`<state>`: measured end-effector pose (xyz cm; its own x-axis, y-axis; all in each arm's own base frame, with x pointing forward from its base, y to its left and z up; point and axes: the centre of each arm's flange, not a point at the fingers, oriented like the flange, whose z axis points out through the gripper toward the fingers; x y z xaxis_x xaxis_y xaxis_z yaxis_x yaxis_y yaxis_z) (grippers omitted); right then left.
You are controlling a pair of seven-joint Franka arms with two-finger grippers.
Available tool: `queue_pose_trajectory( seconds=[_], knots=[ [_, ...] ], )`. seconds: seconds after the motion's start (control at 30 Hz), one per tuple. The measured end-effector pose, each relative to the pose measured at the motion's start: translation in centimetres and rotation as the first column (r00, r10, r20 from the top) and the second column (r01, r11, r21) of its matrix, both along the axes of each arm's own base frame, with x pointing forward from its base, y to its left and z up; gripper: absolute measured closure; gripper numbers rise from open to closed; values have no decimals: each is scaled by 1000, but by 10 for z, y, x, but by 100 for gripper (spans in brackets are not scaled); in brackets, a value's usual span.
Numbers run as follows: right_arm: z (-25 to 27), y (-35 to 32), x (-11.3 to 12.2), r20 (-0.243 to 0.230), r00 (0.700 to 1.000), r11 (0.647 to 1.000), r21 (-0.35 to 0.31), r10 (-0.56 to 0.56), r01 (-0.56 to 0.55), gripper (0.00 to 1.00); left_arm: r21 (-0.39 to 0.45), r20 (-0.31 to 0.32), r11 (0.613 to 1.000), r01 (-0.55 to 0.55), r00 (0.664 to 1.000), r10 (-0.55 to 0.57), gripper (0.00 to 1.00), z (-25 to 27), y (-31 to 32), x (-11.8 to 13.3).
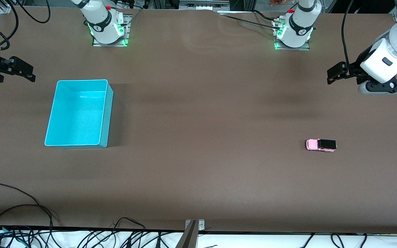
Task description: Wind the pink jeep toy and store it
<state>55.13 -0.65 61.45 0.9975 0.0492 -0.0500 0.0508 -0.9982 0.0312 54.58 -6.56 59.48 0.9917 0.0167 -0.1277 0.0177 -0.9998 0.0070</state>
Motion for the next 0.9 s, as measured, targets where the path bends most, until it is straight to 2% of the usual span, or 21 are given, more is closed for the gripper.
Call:
queue_pose_trajectory(
  seconds=[0.1, 0.17, 0.3, 0.53, 0.73, 0.9],
  knots=[
    [0, 0, 0, 0, 1000, 1000, 0, 0, 0, 0, -7, -3, 998, 57, 998, -57, 0, -2, 0, 1],
    [0, 0, 0, 0, 1000, 1000, 0, 0, 0, 0, -17, -5, 991, 136, 991, -136, 0, -4, 0, 2],
    [0, 0, 0, 0, 1000, 1000, 0, 0, 0, 0, -42, -14, 954, 296, 955, -297, 0, -13, 5, 6],
    [0, 0, 0, 0, 1000, 1000, 0, 0, 0, 0, -101, -32, 863, 496, 865, -501, 0, -40, 38, 21],
    [0, 0, 0, 0, 1000, 1000, 0, 0, 0, 0, -117, 10, 775, 620, 782, -624, 0, -52, 65, 33],
    [0, 0, 0, 0, 1000, 1000, 0, 0, 0, 0, -100, 27, 681, 726, 686, -727, 0, -69, 75, 48]
  ],
)
